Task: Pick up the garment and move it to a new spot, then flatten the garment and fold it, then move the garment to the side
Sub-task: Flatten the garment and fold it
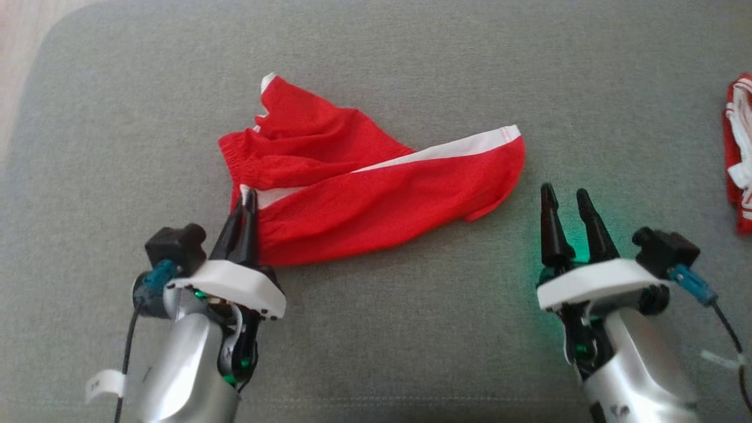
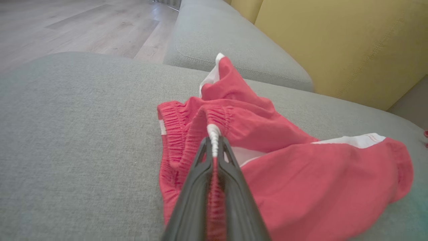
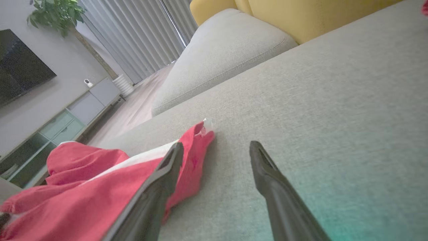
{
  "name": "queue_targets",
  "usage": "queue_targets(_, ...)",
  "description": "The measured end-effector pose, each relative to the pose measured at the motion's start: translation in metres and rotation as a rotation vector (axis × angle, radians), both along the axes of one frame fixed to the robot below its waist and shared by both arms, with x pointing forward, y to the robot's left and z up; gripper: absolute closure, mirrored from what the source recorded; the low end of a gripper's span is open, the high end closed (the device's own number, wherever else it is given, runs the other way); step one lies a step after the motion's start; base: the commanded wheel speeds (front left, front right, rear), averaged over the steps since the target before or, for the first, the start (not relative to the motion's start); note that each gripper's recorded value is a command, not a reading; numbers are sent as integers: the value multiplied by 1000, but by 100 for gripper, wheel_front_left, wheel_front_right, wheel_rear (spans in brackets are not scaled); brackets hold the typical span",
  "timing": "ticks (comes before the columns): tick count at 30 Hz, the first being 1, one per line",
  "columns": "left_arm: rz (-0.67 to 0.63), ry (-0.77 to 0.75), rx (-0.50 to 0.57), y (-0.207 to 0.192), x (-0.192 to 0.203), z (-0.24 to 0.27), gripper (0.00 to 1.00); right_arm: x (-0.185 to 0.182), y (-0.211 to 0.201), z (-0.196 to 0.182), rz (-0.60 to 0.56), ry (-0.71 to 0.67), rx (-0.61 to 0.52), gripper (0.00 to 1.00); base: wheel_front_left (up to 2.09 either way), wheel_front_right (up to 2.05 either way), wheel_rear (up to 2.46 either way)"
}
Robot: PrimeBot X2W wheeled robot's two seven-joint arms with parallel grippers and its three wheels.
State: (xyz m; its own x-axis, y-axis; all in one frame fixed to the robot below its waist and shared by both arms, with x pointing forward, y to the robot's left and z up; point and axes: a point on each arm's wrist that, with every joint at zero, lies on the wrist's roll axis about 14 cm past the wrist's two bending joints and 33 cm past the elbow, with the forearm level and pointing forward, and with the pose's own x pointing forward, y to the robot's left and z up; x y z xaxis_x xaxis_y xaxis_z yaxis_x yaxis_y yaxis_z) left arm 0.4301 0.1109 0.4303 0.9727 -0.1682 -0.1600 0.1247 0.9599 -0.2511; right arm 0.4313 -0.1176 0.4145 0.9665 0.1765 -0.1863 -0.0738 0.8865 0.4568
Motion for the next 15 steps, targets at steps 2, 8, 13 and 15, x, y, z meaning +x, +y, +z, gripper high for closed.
queue_targets(2, -5, -4, 2, 0, -2, 1, 100, 8, 8, 1, 16, 3, 24, 0, 0, 0, 0)
queue_targets(8, -15, 0, 3, 0, -6, -1, 100, 39, 23, 15, 49, -1, 63, 0, 0, 0, 0)
queue_targets(13, -21, 9, 6, -1, -8, -5, 100, 64, 34, 17, 101, 60, 58, 0, 0, 0, 0)
queue_targets(15, -24, 15, 6, -2, -9, -7, 100, 71, 37, 13, 119, 96, 46, 0, 0, 0, 0)
